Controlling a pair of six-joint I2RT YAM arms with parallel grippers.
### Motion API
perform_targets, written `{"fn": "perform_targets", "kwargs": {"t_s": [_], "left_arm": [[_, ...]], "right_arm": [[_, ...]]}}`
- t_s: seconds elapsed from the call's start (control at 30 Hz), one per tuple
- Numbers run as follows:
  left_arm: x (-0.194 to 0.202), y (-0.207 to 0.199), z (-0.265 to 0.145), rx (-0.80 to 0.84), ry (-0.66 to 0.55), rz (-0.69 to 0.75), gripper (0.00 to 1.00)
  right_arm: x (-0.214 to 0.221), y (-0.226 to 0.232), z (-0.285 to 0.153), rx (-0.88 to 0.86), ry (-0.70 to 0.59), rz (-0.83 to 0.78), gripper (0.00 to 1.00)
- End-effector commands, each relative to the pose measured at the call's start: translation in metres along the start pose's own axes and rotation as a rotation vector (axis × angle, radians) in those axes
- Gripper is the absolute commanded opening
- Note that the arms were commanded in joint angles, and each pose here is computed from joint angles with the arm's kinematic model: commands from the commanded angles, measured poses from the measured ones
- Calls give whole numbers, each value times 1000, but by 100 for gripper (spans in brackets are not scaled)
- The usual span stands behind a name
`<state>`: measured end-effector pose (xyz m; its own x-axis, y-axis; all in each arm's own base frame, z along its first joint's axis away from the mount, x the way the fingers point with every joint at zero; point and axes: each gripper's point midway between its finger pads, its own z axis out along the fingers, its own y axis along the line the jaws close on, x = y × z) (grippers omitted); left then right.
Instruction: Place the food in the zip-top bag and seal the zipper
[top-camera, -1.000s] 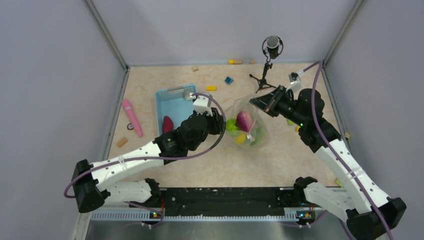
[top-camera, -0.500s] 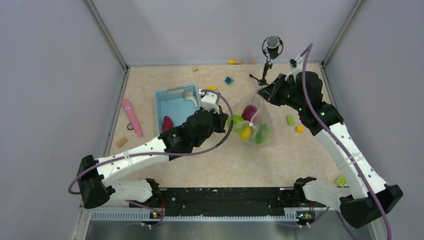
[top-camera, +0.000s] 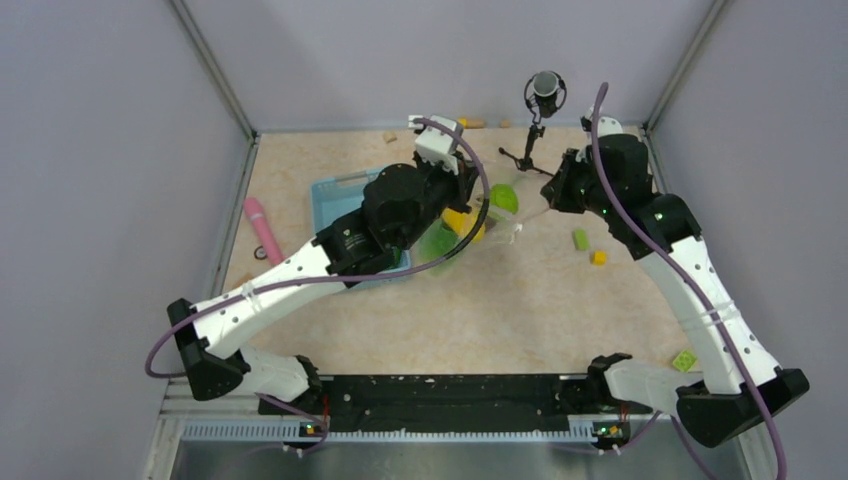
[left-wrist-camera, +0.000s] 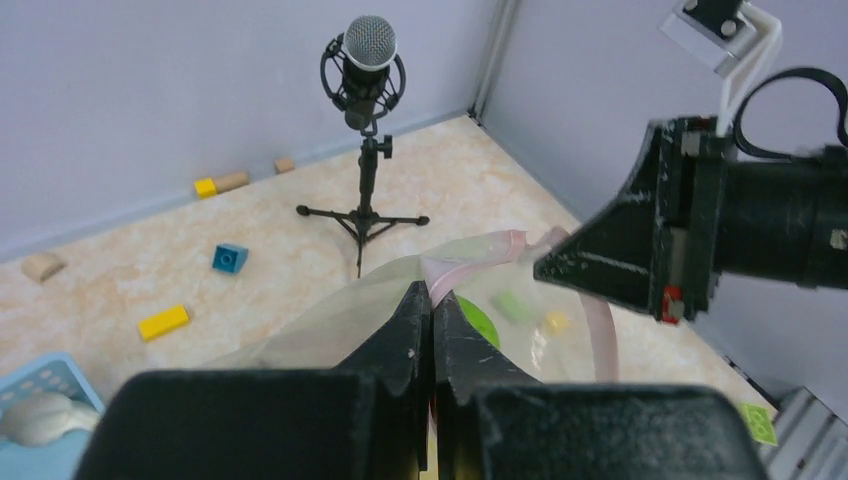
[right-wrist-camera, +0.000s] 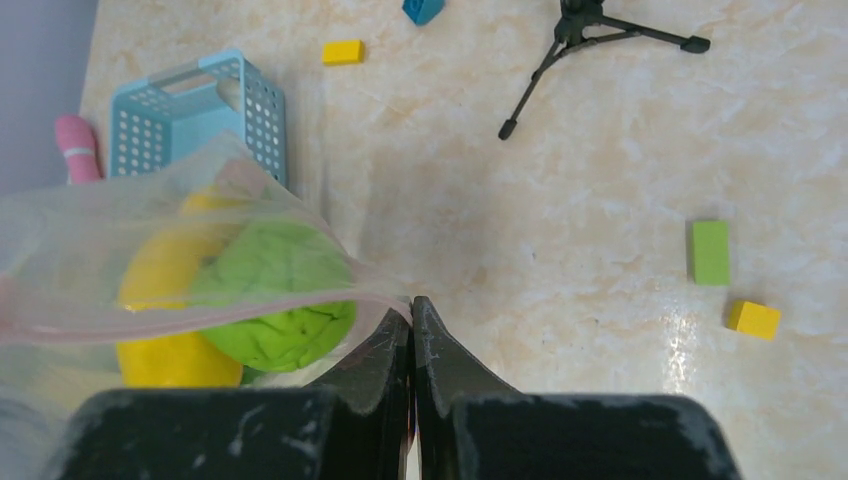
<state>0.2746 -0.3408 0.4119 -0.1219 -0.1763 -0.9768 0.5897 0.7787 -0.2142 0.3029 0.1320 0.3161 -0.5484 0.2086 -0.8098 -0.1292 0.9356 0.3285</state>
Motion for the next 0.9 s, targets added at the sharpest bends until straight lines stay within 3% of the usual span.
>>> {"fn": "perform_targets", "kwargs": {"t_s": [0.0,0.27,0.43,0.5,0.6,0.63,0.7,0.87], "left_arm": [[-18,-7,23,17,-9,60,0],[28,-11,42,63,158,66,0],[50,-21,39,134,243,40,13],[60,-27,35,177,279,34,30],[66,-27,30,190,297,31,74],[65,-25,28,181,294,30,84],[61,-21,22,169,275,29,96],[41,-5,-5,128,174,9,98]], "right_arm": [[9,-5,-13,-11,29,-36,0],[26,-6,-29,-39,38,-15,0],[36,-3,-36,-70,57,5,0],[36,-2,-33,-81,34,5,0],[30,1,-28,-103,-6,2,0],[28,3,-27,-114,-13,1,0],[29,6,-24,-129,-9,-5,0],[30,2,-21,-115,-14,-21,0]]}}
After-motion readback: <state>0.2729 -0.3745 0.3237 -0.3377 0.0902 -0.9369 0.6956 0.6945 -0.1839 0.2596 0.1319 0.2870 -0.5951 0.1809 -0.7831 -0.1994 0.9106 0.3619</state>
